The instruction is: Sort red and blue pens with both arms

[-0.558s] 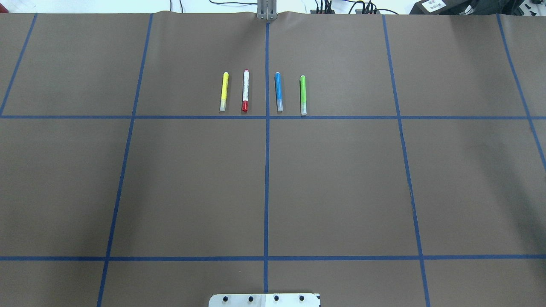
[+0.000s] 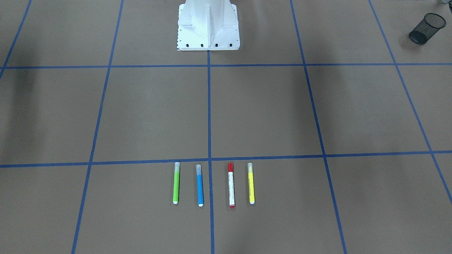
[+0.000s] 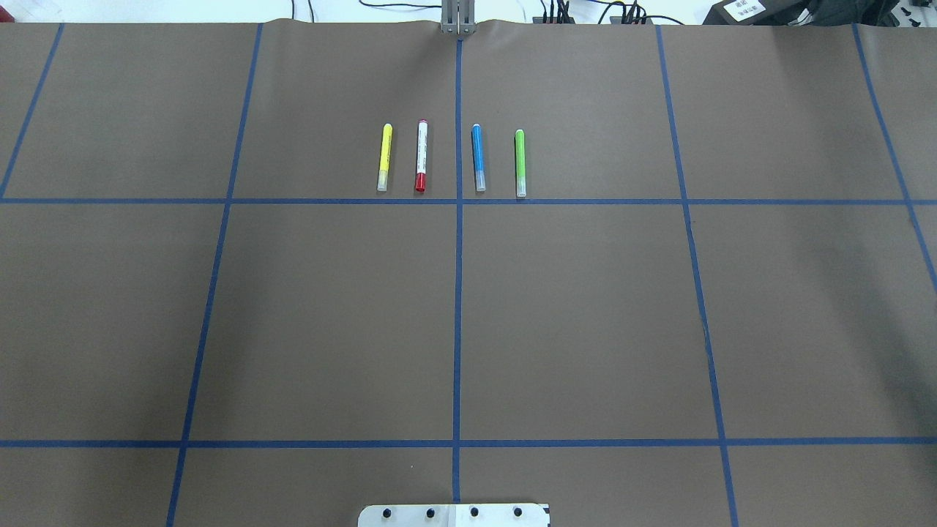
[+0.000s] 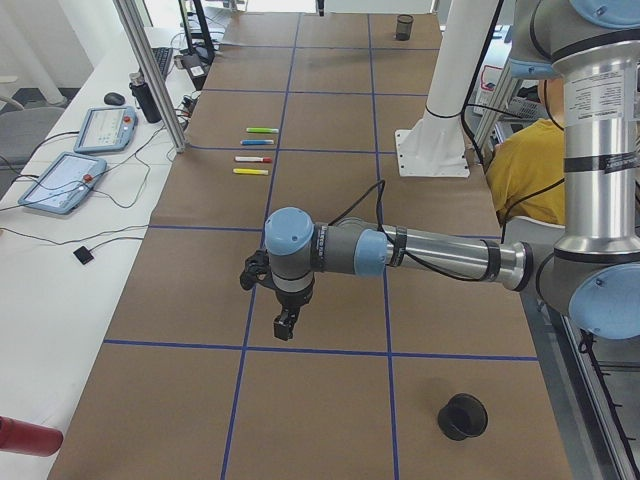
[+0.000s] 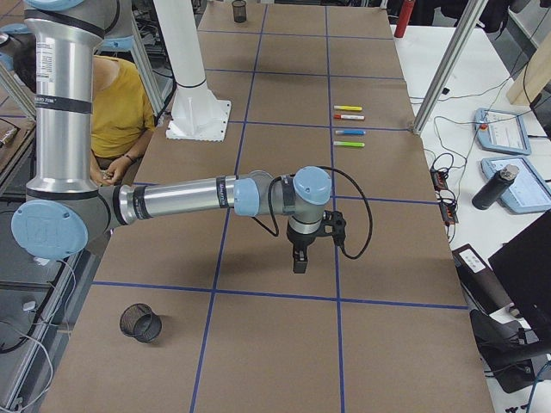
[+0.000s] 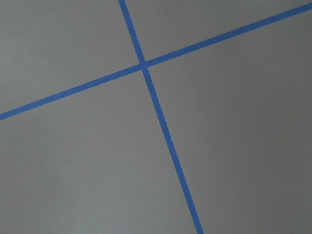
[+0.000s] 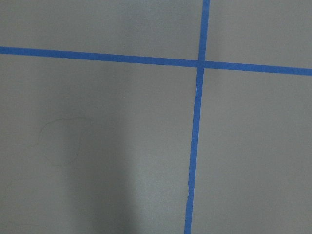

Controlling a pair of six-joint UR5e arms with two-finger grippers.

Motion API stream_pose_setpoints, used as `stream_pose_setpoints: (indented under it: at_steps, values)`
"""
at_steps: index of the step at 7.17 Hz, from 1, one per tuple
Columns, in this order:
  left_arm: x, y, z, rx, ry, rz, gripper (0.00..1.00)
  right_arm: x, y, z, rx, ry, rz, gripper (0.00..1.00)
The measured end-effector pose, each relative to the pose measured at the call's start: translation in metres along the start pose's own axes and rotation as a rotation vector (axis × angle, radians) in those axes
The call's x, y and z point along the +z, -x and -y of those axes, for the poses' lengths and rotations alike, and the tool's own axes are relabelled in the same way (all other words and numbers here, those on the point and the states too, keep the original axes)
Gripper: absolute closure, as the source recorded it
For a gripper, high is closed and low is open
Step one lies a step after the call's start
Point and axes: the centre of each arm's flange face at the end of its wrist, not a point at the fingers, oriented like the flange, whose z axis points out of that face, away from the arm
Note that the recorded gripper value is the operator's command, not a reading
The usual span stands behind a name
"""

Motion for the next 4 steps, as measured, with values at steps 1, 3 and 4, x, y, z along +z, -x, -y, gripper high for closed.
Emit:
stream_pose_setpoints:
  at_steps: [1,3,4]
  values:
    - [-0.003,-0.003,0.005,0.019,-0.018,0.004,0.00,-0.003,0.003,0.002,-0.006,-0.006,0.001,0.00]
    - [-0.010,-0.017,0.031,0.075,-0.052,0.009,0.00,-0.009,0.009,0.008,-0.020,-0.020,0.004,0.00]
    - [-0.012,-0.029,0.049,0.109,-0.061,0.007,0.00,-0.013,0.012,0.013,-0.026,-0.028,0.004,0.00]
